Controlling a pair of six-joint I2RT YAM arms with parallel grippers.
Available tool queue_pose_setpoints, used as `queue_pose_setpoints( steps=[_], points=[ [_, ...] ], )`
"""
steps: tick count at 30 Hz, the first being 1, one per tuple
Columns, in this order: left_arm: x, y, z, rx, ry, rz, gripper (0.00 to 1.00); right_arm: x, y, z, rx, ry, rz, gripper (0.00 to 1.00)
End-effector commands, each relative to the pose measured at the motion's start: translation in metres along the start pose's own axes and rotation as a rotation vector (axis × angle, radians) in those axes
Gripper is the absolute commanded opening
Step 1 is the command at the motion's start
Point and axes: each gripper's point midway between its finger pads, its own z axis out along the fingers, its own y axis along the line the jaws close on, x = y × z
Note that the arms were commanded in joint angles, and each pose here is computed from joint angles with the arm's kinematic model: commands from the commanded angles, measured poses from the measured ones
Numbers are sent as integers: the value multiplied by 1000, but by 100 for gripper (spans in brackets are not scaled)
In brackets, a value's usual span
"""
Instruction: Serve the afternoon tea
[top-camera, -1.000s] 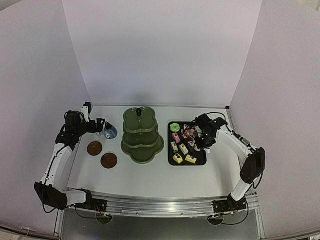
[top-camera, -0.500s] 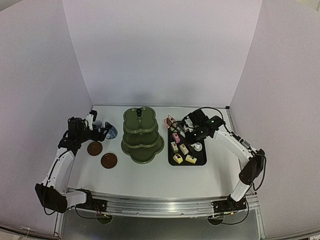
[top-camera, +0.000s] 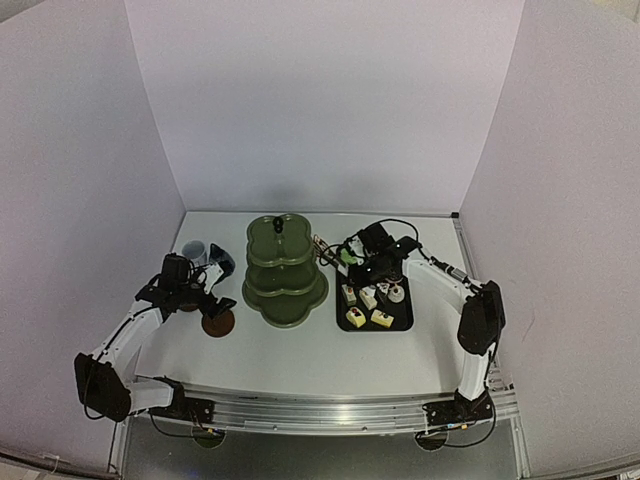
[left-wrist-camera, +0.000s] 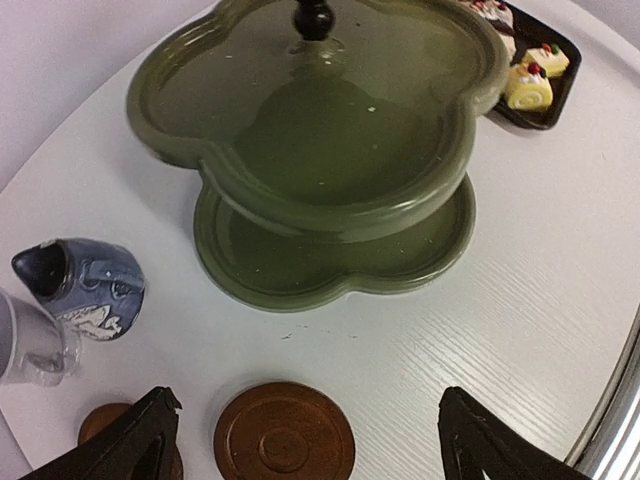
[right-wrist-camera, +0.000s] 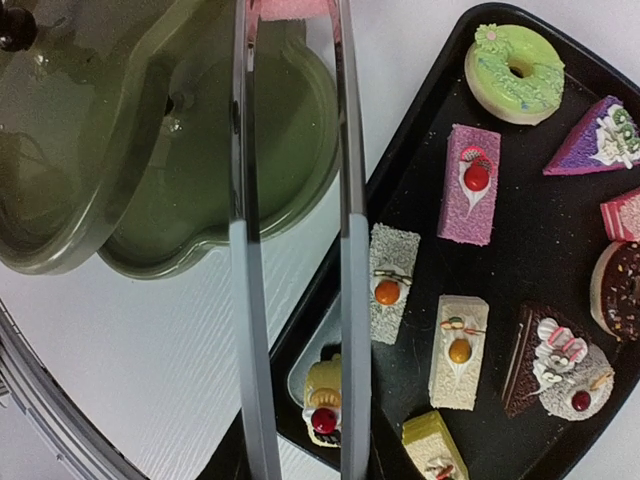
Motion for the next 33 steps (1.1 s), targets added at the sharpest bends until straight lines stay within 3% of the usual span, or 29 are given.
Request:
queue_pose_setpoints(
  steps=[1,18,33],
  points=[
    [-8,-9,16,15,-19,201,90,-16,13,12,-77,-51,-25,0],
    [-21,-4,43,8,-66,306,87,7,20,41,-173,-41,-26,0],
    [-31,-4,51,12,-97,360,86,12,37,60,-114,-50,-84,0]
  ],
)
